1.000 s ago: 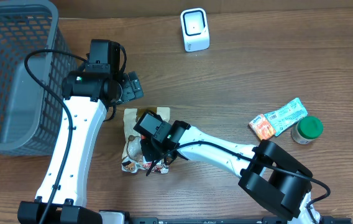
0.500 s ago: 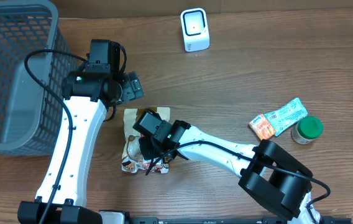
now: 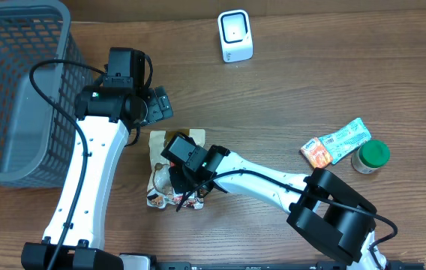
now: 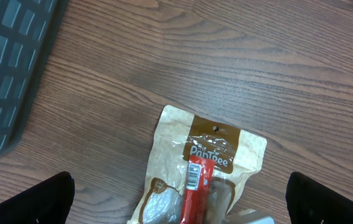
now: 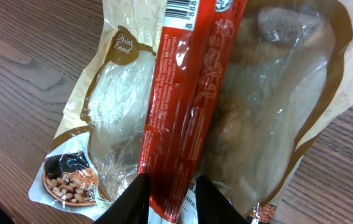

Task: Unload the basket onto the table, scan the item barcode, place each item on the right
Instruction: 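Lower the right gripper and grasp the red sausage sticks, then pull the red sausage sticks out of the snack bag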

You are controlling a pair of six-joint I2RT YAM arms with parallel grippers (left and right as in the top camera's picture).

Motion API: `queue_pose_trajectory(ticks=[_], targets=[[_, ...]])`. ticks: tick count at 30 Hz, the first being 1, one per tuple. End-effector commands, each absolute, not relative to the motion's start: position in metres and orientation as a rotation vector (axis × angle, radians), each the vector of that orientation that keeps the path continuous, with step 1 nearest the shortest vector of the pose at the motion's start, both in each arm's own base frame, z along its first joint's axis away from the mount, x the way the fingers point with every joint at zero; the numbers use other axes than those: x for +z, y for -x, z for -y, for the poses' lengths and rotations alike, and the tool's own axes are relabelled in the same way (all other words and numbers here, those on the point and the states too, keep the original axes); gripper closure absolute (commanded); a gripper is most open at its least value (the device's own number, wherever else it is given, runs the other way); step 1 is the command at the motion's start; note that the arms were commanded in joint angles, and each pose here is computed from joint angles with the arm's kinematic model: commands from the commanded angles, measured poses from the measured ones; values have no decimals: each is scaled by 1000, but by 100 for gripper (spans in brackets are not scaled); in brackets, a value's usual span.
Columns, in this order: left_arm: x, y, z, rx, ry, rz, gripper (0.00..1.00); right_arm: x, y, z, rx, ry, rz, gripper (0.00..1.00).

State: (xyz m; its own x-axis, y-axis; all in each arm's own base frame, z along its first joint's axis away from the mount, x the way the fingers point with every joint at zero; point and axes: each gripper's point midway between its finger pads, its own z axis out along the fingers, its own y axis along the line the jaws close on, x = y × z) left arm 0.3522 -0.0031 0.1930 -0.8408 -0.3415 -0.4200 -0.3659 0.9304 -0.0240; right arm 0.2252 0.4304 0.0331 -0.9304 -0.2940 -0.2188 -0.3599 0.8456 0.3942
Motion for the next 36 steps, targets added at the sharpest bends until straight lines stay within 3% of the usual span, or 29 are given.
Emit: queue_pose_trajectory(ticks=[1,7,10,24,36], targets=[[198,-353,1,99,495,-2647,0,21,-222,-426,620,514,-2895,75],[198,-353,0,100,495,-2647,0,20,-220,-423,606,515,-2907,78],[198,-353,0,100,495,-2647,0,20,-220,-423,605,515,-2908,96],[198,-353,1,99,495,-2647,0,20,-217,-418,592,517,-2930,97],[198,-353,0,100,495,-2647,0,96,-223,-410,703,485,-2826,96]])
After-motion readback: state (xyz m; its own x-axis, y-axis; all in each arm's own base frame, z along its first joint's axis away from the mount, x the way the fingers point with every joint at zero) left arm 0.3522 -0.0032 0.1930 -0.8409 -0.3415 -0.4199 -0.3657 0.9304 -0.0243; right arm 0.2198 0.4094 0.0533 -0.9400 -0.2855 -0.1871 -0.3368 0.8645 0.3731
